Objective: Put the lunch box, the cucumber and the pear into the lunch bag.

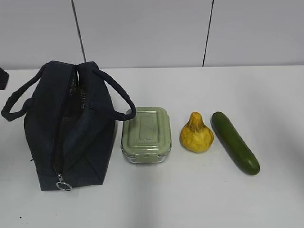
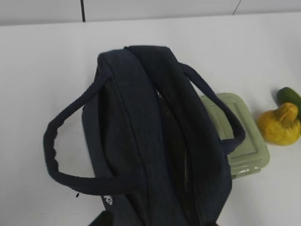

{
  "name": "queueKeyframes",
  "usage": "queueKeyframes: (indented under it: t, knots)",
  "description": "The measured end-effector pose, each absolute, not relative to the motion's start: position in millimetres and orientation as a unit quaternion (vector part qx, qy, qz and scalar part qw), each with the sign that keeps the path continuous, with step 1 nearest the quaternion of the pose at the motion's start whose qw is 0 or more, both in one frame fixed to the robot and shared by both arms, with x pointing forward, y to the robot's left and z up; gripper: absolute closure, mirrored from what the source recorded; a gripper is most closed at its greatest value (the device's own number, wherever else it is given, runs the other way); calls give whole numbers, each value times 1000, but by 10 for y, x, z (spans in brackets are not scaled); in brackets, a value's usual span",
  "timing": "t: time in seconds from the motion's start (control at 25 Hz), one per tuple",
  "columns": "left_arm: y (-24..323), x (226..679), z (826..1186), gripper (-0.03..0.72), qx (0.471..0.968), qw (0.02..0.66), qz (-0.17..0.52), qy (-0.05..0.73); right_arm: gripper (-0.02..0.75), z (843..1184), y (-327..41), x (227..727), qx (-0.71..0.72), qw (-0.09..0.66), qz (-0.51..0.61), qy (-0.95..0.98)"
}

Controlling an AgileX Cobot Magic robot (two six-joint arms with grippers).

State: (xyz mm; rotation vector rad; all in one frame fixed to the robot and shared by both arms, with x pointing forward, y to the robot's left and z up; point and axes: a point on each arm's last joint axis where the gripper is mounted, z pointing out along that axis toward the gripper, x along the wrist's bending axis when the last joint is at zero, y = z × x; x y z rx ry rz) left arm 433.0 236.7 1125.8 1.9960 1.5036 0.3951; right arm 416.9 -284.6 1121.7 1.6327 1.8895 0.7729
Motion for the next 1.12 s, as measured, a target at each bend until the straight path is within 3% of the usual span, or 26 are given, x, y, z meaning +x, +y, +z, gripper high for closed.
queueKeyframes:
  t: [0.24, 0.6, 0.68, 0.8, 0.84, 1.12]
  knots:
    - [2271, 4671, 10963, 323, 763, 260, 115, 580, 309, 11002, -2722, 4695, 605, 174, 267, 730]
    - [2202, 4986, 10605, 325, 771, 220, 95, 590, 309, 10836, -2668, 5223, 600, 139, 246, 748]
    - [2185, 5049, 10494, 374, 774, 204, 83, 594, 309, 10809, -2644, 5309, 597, 129, 251, 751]
    - [2164, 5127, 10358, 601, 777, 189, 73, 595, 309, 10760, -2610, 5418, 591, 115, 257, 756]
    - [2159, 5144, 10332, 638, 778, 188, 72, 595, 309, 10746, -2603, 5453, 589, 111, 256, 758]
    - [2155, 5167, 10321, 673, 778, 191, 76, 593, 309, 10382, -2565, 5762, 594, 43, 209, 776]
